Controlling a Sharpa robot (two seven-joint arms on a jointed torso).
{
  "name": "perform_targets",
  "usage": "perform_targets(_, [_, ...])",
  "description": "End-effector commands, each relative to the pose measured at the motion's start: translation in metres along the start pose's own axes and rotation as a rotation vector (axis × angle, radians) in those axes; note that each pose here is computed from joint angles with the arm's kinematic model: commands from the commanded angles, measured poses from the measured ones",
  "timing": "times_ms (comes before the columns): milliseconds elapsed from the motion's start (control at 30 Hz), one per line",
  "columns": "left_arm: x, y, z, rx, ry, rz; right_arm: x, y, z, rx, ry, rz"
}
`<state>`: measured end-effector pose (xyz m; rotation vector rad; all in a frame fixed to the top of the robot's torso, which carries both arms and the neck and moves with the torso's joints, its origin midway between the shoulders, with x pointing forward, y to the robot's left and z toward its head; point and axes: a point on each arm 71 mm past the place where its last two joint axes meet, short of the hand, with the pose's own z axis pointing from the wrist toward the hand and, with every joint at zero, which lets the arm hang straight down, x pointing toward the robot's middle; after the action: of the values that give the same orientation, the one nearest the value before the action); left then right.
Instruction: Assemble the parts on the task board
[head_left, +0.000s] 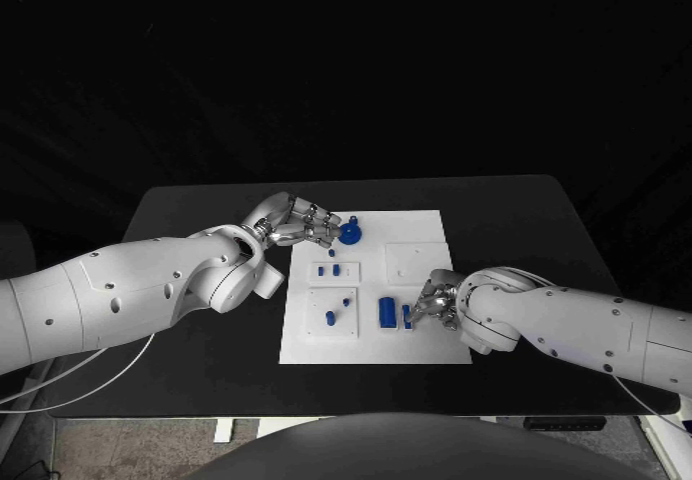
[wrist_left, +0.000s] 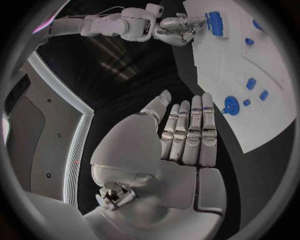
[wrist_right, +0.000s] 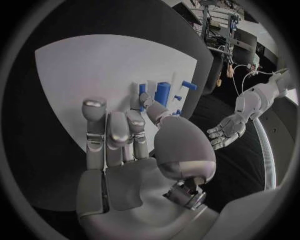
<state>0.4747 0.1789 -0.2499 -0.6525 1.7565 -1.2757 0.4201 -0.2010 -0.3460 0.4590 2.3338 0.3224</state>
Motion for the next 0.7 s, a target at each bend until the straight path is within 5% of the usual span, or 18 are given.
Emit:
perform_targets(33, [-0.0008,0.0011,0.0004,-0.013,0.003,-0.036,0.004,-0.005,0.000,-0.007,0.017,0.017])
perform_targets(400, [-0.0163,0.0096,0.0021,-0.049,-0.029,-0.124,-0.021,-0.003,-0.007,-0.157,0.015,0.153])
perform_targets(700, [-0.0476,0.0200,0.0075,-0.070,-0.105,-0.232,-0.082,0.003,-0.004,-0.373,-0.090,0.443])
